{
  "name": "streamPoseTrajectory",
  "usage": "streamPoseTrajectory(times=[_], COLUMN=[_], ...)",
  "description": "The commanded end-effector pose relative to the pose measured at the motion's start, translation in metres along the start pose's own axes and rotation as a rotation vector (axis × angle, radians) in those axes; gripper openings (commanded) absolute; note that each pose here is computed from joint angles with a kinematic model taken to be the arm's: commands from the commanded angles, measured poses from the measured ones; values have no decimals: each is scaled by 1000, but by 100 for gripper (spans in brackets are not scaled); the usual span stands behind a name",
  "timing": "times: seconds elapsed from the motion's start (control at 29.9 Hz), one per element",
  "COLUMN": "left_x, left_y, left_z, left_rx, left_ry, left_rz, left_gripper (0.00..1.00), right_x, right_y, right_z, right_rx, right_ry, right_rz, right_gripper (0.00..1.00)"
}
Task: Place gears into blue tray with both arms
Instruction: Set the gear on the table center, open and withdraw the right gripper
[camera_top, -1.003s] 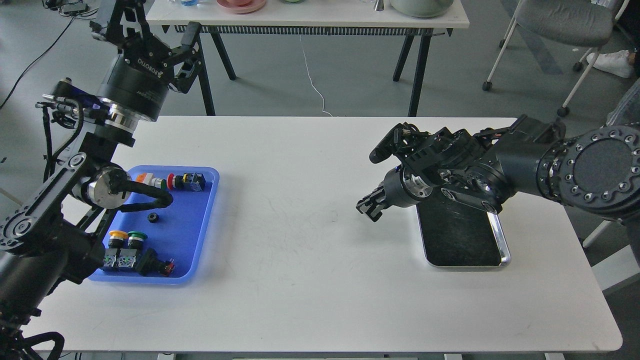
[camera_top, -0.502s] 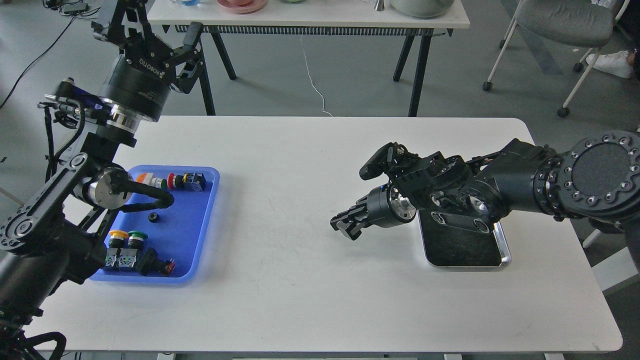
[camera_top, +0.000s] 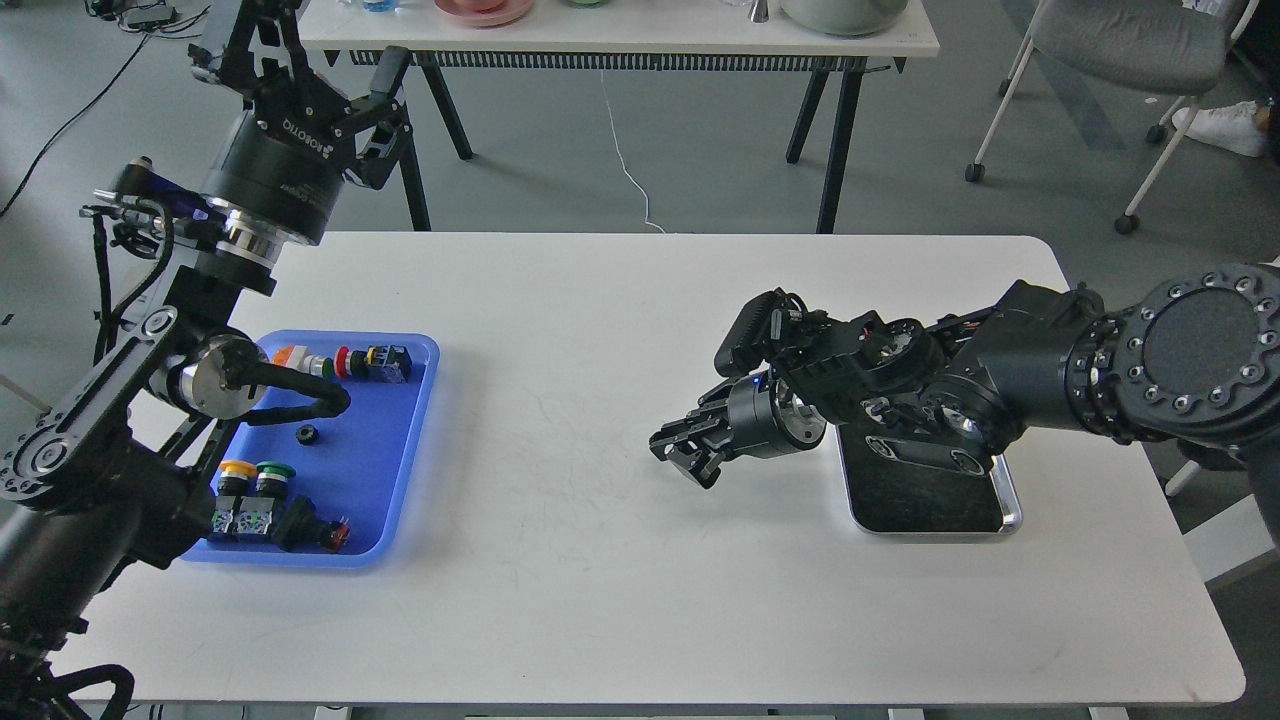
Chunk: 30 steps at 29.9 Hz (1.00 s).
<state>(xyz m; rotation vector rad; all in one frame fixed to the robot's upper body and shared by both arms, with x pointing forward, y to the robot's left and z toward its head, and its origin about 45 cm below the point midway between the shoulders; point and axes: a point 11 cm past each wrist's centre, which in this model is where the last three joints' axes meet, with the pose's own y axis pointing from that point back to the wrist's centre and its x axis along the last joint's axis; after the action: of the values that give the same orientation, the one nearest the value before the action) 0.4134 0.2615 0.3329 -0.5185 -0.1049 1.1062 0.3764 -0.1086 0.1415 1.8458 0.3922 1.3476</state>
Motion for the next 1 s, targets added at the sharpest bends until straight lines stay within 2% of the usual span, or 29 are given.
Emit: streamPoseTrajectory(times=[0.0,0.33,0.64,0.67,0.97], left_x=[1,3,8,7,8], left_y=[0,3,5,5,5], left_z=[1,0,2,2,2], left_rx=[-1,5,0,-1,1], left_ry=[-2,-6,-6,-4,-6], left_rz=[1,6,21,19,19], left_gripper=[100,100,99,100,100], right_x=[-5,-26,-37,-38,-41], right_y=[-2,-13,-14,-15,-16], right_z=[-3,-14,-3,-4,-4], right_rx=[15,48,12,13,14], right_ry=[53,73,67,65,62], right_rz=[5,51,55,55,58], right_gripper=[17,18,22,23,57])
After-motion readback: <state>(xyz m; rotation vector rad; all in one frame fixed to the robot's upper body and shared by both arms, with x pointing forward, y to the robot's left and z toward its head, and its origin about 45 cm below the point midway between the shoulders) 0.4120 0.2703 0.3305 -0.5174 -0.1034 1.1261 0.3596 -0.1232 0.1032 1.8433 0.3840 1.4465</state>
